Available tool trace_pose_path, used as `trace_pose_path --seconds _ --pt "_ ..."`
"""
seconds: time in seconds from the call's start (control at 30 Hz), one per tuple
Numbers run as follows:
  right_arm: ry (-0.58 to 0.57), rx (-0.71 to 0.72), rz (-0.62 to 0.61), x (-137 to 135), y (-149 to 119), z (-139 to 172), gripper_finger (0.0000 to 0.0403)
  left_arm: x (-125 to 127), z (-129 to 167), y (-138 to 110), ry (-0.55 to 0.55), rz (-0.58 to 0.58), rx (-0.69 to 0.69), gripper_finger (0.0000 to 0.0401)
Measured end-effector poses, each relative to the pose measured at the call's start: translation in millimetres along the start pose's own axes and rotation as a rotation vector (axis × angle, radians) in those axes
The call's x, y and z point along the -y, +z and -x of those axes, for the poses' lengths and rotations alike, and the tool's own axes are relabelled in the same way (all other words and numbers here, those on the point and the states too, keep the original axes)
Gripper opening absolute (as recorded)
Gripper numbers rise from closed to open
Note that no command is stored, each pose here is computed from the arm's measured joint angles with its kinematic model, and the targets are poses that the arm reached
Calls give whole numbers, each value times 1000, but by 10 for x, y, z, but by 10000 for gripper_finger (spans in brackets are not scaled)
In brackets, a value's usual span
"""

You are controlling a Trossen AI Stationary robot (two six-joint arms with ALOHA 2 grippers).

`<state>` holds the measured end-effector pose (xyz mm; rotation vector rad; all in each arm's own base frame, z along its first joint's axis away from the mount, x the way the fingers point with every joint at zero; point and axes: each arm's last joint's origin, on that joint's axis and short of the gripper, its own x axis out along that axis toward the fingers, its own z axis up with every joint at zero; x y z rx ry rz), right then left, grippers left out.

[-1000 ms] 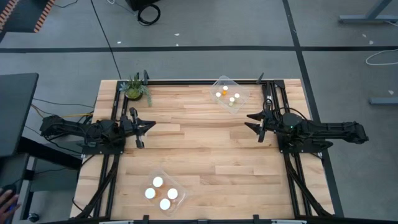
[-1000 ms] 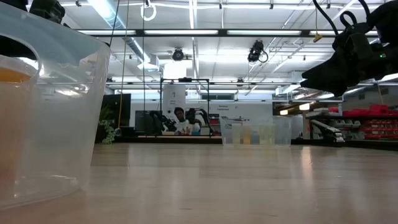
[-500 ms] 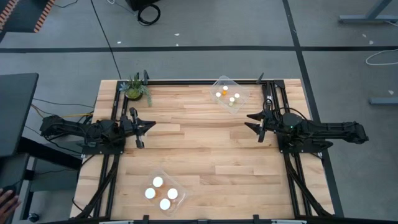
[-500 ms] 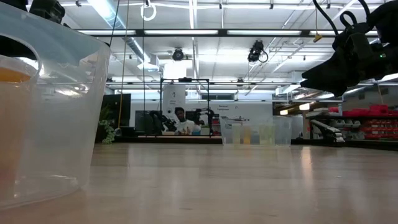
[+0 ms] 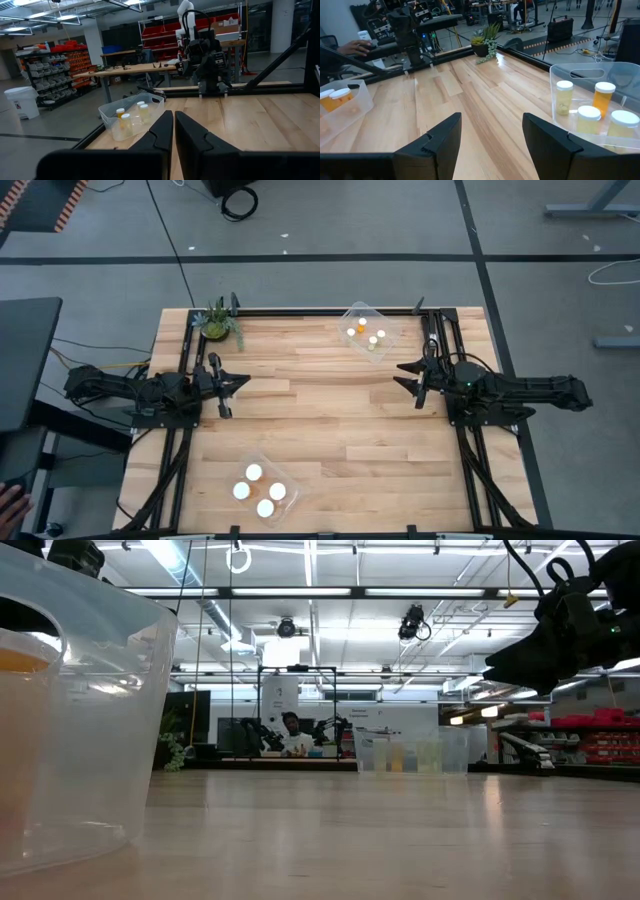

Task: Pick and place medicine bottles into bin by pill shape (circle, oval)
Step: Return to Home Position

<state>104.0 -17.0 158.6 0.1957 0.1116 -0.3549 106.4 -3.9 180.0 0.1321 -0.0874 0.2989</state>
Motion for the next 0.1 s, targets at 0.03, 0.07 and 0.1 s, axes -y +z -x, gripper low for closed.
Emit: trace_pose_path --seconds 0.03,0.07,0.1 --pt "0 0 0 0 0 0 218 0 0 0 0 0 0 25" --pt "0 0 0 0 0 0 218 0 0 -1 0 0 0 24" --pt "0 0 0 0 0 0 218 0 0 -1 0 0 0 23"
